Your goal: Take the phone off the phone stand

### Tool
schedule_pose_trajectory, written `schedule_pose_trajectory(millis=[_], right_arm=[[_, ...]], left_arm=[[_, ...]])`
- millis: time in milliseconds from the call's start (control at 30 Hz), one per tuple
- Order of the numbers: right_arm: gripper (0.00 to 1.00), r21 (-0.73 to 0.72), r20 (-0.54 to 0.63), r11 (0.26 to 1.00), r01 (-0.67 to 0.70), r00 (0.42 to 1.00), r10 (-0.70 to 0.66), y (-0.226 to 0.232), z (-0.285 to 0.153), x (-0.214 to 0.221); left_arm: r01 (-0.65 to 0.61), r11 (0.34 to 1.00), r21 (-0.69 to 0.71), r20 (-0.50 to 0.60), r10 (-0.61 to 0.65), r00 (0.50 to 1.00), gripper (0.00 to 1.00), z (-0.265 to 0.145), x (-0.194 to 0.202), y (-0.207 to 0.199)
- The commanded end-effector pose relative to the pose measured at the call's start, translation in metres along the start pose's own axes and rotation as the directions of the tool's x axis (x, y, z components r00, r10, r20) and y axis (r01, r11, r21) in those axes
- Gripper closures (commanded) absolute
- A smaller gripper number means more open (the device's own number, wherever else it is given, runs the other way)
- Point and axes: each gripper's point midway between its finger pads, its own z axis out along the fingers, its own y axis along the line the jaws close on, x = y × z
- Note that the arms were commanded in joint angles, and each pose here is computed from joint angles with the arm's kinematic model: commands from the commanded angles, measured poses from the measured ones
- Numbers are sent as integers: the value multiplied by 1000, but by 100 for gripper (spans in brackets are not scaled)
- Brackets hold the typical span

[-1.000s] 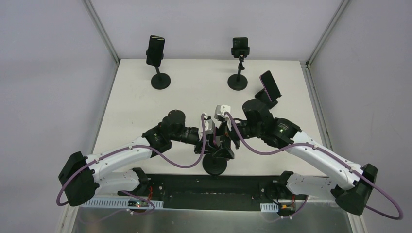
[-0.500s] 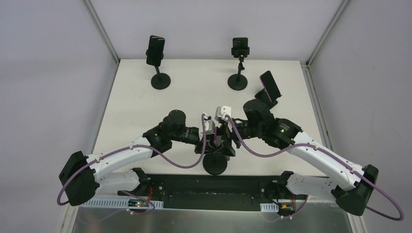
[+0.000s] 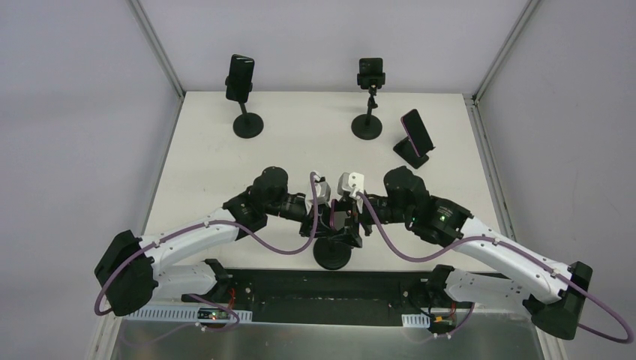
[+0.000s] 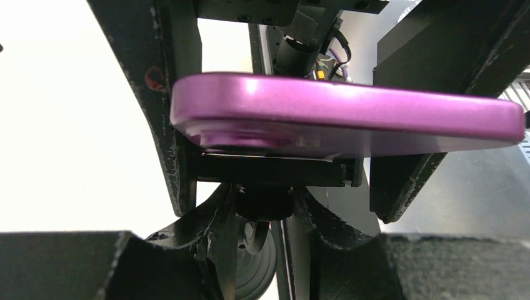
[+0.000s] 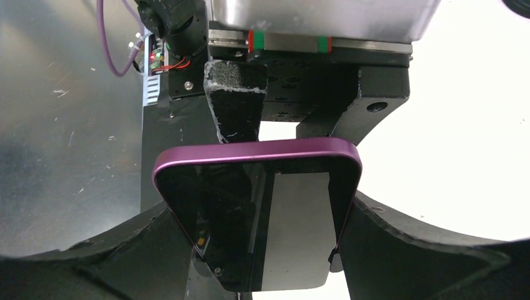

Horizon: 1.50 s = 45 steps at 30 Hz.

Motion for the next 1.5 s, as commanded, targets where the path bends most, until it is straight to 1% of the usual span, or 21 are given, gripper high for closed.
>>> schedule_pose_trajectory(millis=[0, 233, 467, 733, 1000, 1100, 1167, 1233, 1300, 1467], right_arm=[[100, -307, -2, 947, -92, 995, 96, 86, -11, -3], [100, -312, 19, 946, -93, 994, 104, 93, -11, -5], [100, -422, 28, 902, -91, 993, 113, 114, -13, -6], [100, -571, 17, 817, -77, 994, 105, 140, -26, -6], [100, -600, 47, 799, -44, 995, 90, 148, -38, -5], [100, -570, 69, 821, -30, 994, 84, 143, -36, -6], [100, -521, 87, 853, -23, 993, 80, 135, -32, -6], [100, -433, 103, 901, -23, 992, 75, 120, -25, -6], [100, -362, 113, 932, -23, 991, 68, 108, -21, -6], [100, -180, 107, 983, -39, 993, 59, 76, -12, -4]], left_arm=[[53, 933, -356, -17, -63, 998, 100, -21, 13, 85], [74, 907, -415, -25, -93, 995, 100, -26, 22, 99], [92, 882, -462, -15, -112, 994, 100, -34, 24, 110], [94, 862, -499, -4, -111, 994, 100, -42, 22, 119], [102, 823, -558, -1, -124, 992, 100, -54, 25, 132], [104, 815, -570, -4, -128, 992, 100, -56, 27, 134], [103, 810, -578, -4, -129, 992, 100, -57, 28, 134], [101, 804, -585, -2, -127, 992, 100, -60, 28, 134], [100, 803, -587, 0, -124, 992, 100, -61, 28, 133], [98, 808, -581, 5, -117, 993, 100, -62, 25, 129]])
